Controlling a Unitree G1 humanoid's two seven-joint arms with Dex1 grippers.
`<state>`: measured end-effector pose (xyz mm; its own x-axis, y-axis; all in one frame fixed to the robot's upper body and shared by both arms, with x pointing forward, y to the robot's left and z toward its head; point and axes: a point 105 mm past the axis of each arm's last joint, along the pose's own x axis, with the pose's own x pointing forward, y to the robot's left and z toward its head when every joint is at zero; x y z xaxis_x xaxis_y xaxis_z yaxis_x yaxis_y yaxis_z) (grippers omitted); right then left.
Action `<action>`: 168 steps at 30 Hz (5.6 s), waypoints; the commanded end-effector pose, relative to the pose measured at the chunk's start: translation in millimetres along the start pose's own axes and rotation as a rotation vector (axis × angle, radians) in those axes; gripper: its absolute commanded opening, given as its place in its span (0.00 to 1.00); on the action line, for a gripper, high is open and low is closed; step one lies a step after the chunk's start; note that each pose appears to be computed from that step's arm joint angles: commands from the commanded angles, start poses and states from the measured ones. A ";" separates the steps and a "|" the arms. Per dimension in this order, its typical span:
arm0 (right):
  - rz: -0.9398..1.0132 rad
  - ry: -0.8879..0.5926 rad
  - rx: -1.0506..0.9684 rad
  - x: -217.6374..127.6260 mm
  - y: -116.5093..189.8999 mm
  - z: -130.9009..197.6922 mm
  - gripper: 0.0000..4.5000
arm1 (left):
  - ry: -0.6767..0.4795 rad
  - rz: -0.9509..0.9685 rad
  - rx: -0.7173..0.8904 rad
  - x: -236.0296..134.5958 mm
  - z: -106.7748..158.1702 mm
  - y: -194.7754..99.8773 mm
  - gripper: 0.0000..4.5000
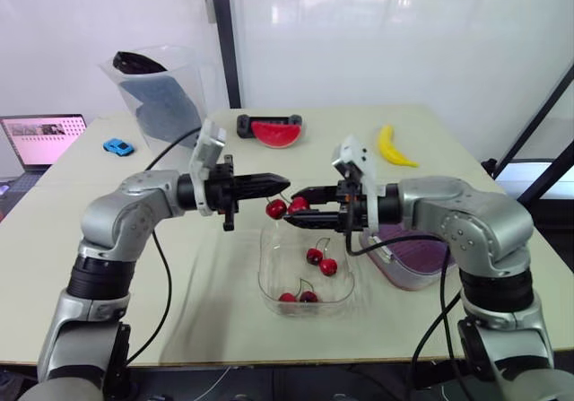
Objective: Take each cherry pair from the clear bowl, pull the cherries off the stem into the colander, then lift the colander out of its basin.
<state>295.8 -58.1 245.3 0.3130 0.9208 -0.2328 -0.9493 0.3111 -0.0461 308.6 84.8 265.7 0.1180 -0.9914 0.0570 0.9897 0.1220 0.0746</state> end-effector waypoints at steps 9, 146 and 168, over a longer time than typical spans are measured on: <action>0.015 0.012 -0.044 -5.4 3.4 1.2 0.30 | -0.019 -0.012 0.049 4.4 9.0 -3.4 0.00; -0.142 -0.007 0.047 -60.3 -24.5 -12.4 0.19 | -0.142 0.076 0.011 16.8 5.0 -11.6 0.00; -0.365 0.559 -0.030 -141.8 -94.4 -97.1 0.29 | -0.115 0.159 0.044 3.5 -6.7 -9.5 0.00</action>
<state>334.0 -238.3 172.4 0.5136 0.5025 -0.6955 -0.8059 0.5607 -0.1900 303.0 75.7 246.7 0.2599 -0.9528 0.1566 0.9617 0.2700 0.0467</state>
